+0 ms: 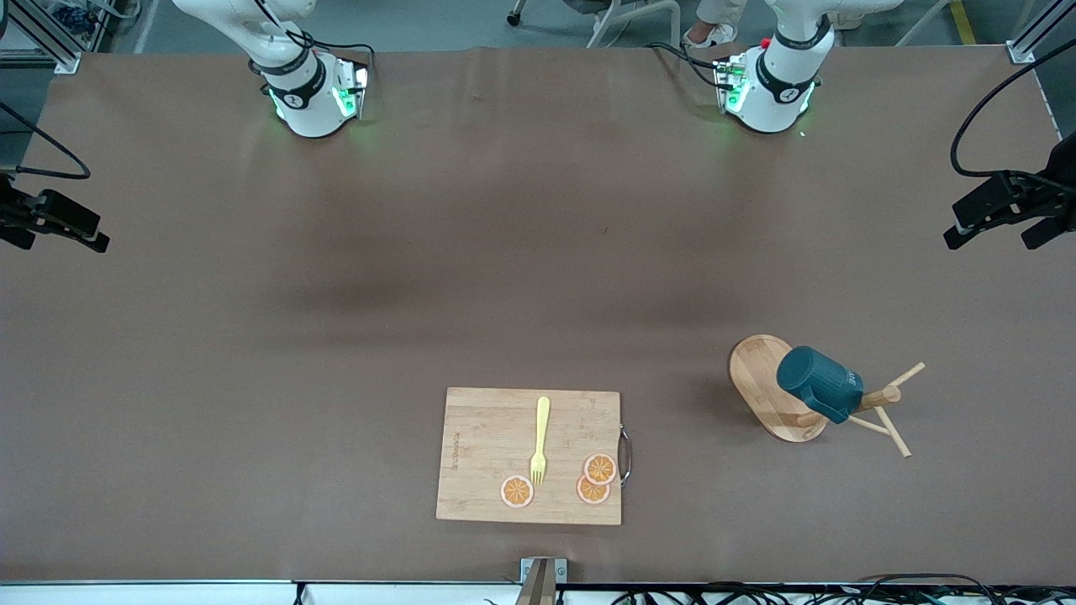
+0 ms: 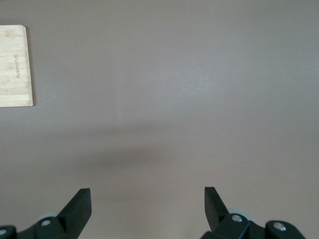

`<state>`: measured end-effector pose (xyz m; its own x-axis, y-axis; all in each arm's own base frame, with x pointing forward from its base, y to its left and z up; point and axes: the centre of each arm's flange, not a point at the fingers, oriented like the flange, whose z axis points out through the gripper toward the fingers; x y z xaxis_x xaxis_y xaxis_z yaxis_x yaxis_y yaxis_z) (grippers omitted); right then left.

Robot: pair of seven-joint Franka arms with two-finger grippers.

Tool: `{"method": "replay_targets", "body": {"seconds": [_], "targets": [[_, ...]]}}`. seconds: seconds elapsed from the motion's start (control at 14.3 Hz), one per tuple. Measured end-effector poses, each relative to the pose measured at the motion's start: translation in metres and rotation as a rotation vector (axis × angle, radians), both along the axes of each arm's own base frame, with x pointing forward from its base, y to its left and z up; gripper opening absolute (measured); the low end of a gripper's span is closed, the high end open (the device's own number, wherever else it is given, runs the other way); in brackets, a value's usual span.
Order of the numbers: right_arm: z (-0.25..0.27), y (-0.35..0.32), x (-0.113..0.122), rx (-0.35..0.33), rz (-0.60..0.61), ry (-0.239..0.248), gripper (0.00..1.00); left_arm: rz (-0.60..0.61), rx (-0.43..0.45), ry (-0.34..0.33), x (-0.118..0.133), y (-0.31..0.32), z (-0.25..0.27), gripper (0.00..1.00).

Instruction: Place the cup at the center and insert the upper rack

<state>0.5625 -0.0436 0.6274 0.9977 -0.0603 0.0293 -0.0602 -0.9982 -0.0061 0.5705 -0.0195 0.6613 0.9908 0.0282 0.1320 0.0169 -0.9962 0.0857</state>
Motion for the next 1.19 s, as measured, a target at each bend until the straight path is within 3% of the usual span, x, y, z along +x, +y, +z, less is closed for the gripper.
{"method": "replay_targets", "body": {"seconds": [0.21,0.49,0.7,1.19], "targets": [[-0.001,0.000,-0.007,0.000,0.015,0.005,1.00,0.000,0.000,0.000,0.000,0.000,0.000,1.00],[-0.004,0.002,-0.037,-0.001,0.023,-0.034,1.00,-0.045,0.044,-0.004,0.000,0.000,0.000,1.00],[0.000,0.002,-0.054,-0.001,0.028,-0.034,1.00,-0.074,0.056,-0.005,0.000,-0.003,0.000,1.00],[0.010,0.002,-0.056,-0.006,0.065,-0.063,1.00,-0.074,0.057,-0.005,0.000,-0.003,0.000,1.00]]}}
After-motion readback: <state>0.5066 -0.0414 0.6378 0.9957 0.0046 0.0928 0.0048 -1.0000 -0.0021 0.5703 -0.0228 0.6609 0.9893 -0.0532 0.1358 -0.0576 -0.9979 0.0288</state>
